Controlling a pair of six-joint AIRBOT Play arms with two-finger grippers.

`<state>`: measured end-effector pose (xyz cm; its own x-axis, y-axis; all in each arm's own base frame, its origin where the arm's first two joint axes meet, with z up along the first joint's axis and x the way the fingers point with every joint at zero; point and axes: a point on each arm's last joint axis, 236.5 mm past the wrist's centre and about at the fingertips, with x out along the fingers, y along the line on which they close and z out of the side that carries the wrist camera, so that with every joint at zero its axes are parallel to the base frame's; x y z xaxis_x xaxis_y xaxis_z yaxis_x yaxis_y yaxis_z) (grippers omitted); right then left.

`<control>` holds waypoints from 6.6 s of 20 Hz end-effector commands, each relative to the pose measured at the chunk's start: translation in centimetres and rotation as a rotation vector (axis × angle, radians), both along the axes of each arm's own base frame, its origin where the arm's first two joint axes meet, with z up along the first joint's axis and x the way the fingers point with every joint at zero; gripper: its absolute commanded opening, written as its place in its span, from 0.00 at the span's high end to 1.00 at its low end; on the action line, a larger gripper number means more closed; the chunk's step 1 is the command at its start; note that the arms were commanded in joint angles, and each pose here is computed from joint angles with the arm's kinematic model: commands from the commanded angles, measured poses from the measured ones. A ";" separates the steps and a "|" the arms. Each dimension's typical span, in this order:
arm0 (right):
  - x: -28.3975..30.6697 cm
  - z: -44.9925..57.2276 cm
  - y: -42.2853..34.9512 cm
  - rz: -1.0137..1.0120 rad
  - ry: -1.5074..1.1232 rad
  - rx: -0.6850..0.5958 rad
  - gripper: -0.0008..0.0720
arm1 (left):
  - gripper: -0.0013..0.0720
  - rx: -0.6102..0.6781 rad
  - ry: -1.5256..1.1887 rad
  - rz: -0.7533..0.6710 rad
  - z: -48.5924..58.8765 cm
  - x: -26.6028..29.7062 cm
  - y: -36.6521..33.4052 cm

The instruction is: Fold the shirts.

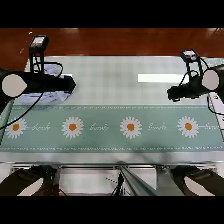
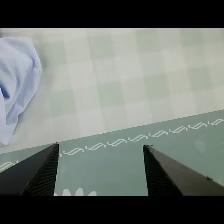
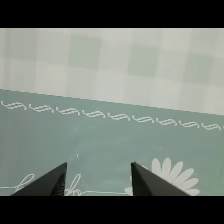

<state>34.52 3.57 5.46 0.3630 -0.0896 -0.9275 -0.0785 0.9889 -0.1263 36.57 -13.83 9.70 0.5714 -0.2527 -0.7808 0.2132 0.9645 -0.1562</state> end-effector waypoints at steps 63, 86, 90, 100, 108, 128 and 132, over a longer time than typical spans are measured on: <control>0.9 0.3 2.9 -0.010 -0.044 0.138 0.32 | 0.00 0.100 0.153 0.593 -17.7 8.4 26.9; 1.0 0.4 2.9 -0.009 -0.049 0.136 0.32 | 0.97 -0.002 0.075 0.548 -10.3 12.2 25.1; 1.1 0.4 2.9 -0.008 -0.052 0.137 0.32 | 0.97 -0.145 -0.175 0.543 0.0 15.5 22.4; 1.8 0.8 0.1 -0.006 -0.086 0.005 0.32 | 0.97 -0.294 -0.754 0.175 28.9 7.4 6.0; -0.9 2.5 -8.8 -0.069 0.019 -0.395 0.32 | 0.97 -0.441 -0.603 -0.248 28.2 -2.0 -11.3; -5.9 -0.1 -16.8 -0.313 0.193 -0.179 0.32 | 0.32 -0.094 0.155 -0.030 5.0 0.9 3.9; -4.2 -0.7 -15.3 -0.315 0.118 -0.007 0.32 | 0.21 -0.504 0.468 0.004 -6.5 -6.3 3.0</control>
<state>28.87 -13.15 5.12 0.1298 -0.3027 -0.9442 0.1996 0.9408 -0.2741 35.55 -9.88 8.13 0.3472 -0.4268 -0.8350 0.1269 0.9036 -0.4091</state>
